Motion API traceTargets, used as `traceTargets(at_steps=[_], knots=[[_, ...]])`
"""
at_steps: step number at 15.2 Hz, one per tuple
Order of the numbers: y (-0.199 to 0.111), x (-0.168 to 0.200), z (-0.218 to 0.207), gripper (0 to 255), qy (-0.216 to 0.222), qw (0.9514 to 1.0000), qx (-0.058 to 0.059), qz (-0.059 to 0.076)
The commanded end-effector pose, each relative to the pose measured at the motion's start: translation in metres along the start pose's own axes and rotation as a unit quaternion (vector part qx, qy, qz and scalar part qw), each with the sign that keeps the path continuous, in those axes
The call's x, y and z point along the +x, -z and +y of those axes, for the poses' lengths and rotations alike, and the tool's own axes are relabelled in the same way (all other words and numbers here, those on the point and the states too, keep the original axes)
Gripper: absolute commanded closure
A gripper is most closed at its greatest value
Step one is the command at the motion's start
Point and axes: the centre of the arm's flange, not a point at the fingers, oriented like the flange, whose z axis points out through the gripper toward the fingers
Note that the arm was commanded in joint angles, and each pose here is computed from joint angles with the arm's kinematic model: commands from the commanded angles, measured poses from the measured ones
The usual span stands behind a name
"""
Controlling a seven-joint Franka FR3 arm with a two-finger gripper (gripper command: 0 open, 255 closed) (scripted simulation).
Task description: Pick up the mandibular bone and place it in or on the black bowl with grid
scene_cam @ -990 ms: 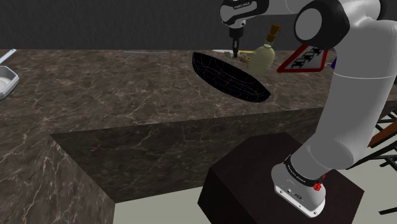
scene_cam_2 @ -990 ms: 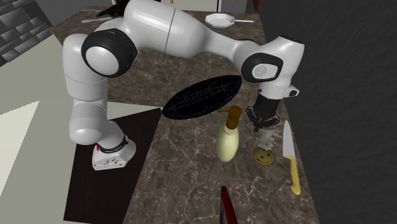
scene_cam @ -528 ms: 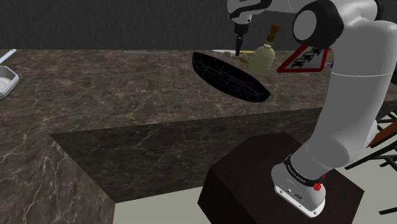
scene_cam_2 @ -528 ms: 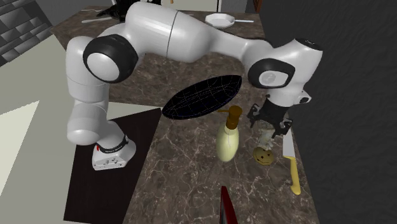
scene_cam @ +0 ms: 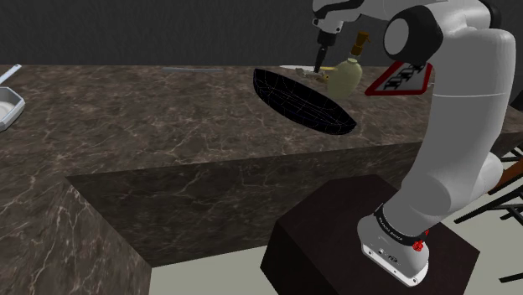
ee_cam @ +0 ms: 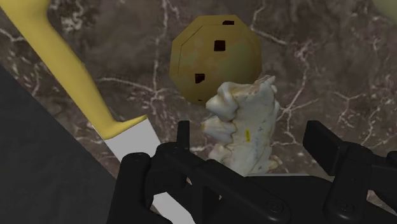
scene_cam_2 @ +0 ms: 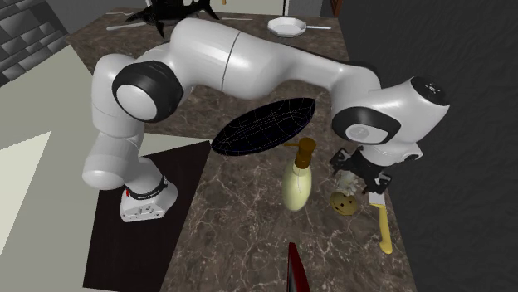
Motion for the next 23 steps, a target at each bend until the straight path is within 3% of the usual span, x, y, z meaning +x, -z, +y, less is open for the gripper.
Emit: traceTargets(at_steps=[1, 10, 11, 20, 23], knots=[[-0.010, 0.000, 0.002, 0, 0.000, 1.0000, 0.000, 0.001], [-0.019, 0.000, 0.002, 0, 0.000, 1.0000, 0.000, 0.001], [-0.019, 0.000, 0.002, 255, 0.000, 1.0000, 0.000, 0.001], [-0.019, 0.000, 0.002, 255, 0.000, 1.0000, 0.000, 0.001], [-0.003, 0.000, 0.001, 255, 0.000, 1.0000, 0.000, 0.001]])
